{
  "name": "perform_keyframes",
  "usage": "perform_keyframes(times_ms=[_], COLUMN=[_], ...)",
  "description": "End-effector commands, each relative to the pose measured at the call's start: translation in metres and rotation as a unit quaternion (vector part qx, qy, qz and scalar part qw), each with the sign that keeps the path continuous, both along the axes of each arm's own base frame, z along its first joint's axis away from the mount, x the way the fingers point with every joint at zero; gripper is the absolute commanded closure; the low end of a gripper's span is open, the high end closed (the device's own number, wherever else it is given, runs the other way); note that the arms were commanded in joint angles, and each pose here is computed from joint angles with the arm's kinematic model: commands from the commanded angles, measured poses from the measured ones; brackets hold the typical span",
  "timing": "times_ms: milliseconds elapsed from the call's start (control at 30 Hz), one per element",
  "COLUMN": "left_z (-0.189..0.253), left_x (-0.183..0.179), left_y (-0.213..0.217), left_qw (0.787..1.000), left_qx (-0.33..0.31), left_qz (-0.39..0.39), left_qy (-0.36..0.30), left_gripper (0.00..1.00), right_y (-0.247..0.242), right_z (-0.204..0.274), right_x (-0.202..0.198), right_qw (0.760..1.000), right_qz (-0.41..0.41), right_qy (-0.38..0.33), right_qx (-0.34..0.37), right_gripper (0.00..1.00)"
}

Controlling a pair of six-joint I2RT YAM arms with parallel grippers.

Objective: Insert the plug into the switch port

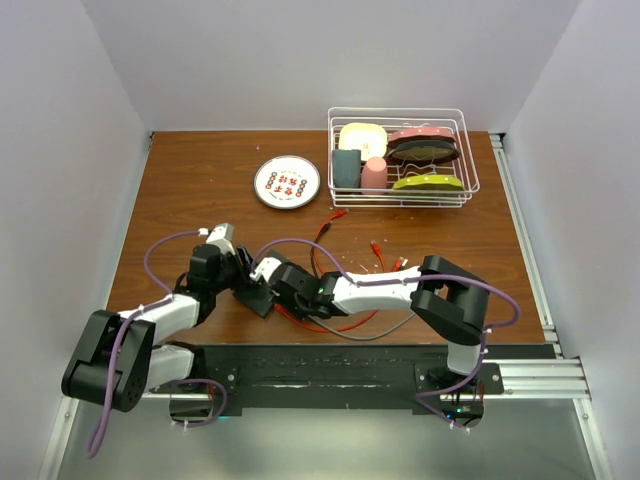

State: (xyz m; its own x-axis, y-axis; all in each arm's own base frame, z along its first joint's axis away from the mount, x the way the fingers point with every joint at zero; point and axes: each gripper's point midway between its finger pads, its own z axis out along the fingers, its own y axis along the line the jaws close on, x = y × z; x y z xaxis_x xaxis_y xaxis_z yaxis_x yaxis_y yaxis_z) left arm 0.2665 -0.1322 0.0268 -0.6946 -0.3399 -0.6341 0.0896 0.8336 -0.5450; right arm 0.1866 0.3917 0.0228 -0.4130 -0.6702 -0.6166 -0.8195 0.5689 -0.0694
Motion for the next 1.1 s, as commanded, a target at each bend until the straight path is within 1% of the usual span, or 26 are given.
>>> perform_keyframes(times_ms=[0, 133, 633, 833, 1067], left_z=[-0.012, -0.013, -0.011, -0.012, -0.015], left_x=[-0.05, -0.053, -0.057, -0.062, -0.067], left_y=[-0.035, -0.035, -0.039, -0.042, -0.047], left_qw=[0.99, 0.989, 0.988, 0.987, 0.986], left_qx=[-0.077, -0.079, -0.086, -0.088, -0.082], left_qz=[-0.081, -0.082, -0.094, -0.1, -0.109], left_qy=[0.088, 0.091, 0.09, 0.095, 0.1], left_gripper=[0.49, 0.5, 0.57, 0.6, 0.64], right_y=[0.088, 0.091, 0.116, 0.121, 0.124], right_z=[0.085, 0.097, 0.124, 0.136, 0.153], right_x=[0.038, 0.045, 0.058, 0.066, 0.069], right_qw=[0.98, 0.978, 0.968, 0.961, 0.951], right_qz=[0.001, -0.002, 0.007, 0.003, 0.021], right_qy=[-0.084, -0.099, -0.113, -0.117, -0.126], right_qx=[0.178, 0.184, 0.222, 0.249, 0.28], right_gripper=[1.0, 1.0, 1.0, 1.0, 1.0])
